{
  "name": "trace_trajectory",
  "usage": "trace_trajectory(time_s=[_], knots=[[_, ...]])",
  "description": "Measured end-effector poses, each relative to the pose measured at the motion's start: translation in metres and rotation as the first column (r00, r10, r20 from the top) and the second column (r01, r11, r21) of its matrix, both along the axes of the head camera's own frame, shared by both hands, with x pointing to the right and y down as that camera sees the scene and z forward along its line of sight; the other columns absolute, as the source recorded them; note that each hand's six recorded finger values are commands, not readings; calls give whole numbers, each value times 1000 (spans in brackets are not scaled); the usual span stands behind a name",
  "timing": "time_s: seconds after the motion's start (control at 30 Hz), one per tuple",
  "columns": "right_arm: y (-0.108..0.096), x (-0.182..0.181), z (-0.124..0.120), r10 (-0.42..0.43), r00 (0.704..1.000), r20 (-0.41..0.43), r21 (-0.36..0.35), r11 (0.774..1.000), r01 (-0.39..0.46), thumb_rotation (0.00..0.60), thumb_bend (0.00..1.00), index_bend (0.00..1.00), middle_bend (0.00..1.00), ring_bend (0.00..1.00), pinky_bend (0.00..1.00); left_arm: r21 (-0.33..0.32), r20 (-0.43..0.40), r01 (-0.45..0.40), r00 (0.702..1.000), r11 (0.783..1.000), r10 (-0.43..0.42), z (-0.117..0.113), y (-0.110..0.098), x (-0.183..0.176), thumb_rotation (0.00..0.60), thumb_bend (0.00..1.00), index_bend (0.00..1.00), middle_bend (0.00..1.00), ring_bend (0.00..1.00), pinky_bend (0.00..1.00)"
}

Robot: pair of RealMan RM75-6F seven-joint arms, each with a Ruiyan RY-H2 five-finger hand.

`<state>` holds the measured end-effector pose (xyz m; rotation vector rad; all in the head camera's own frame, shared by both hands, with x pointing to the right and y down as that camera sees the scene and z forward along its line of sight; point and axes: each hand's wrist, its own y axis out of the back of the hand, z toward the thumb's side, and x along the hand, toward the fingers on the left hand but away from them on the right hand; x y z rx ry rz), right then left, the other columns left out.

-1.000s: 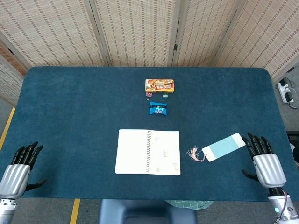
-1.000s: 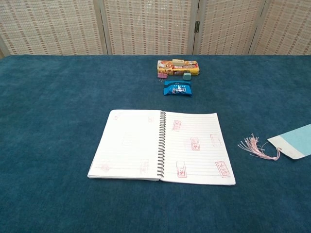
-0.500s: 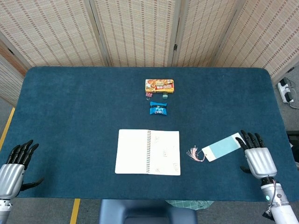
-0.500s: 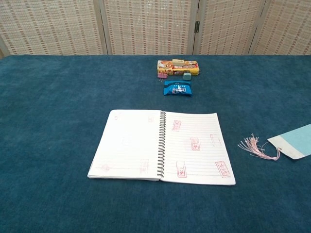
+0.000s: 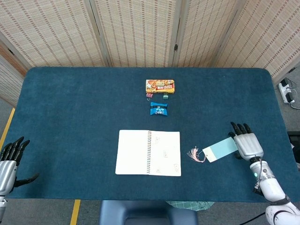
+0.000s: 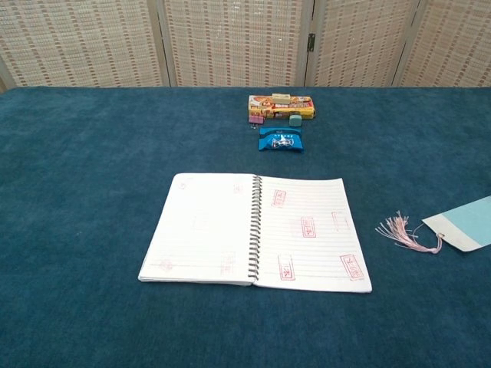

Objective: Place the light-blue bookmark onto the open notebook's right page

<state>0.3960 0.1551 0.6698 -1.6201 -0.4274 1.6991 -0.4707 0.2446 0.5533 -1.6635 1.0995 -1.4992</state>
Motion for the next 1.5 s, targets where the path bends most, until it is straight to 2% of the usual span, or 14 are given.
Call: trace_trajectory(time_s=[0.2,0.5,0.77,1.2,1.5], knots=[[2,-6,17,-2,1000,-5,-34,999,2,600,257,304,0,0,0,-22,46,9,999,1000,-8,8,-2,-2,600,101,17,0,0,0],[6,-6,29,-25,1000,-18,-52,998,24,600,248,247,0,0,0,-32,53,15,998,999,-13,10,-3,-3,600,100,16,0,0,0],[11,-15,40,-51,999,-12,-82,995,50,600,247,248,0,0,0,-36,55,18,998,999,-16,10,-2,-3,600,100,16,0,0,0],[14,-24,51,-57,998,12,-96,994,58,600,248,281,0,0,0,-37,57,18,998,999,-16,8,-2,-4,600,100,16,0,0,0],[14,-23,47,-55,998,19,-84,995,57,600,248,281,0,0,0,-35,55,17,998,999,-15,7,0,-5,600,101,18,0,0,0]])
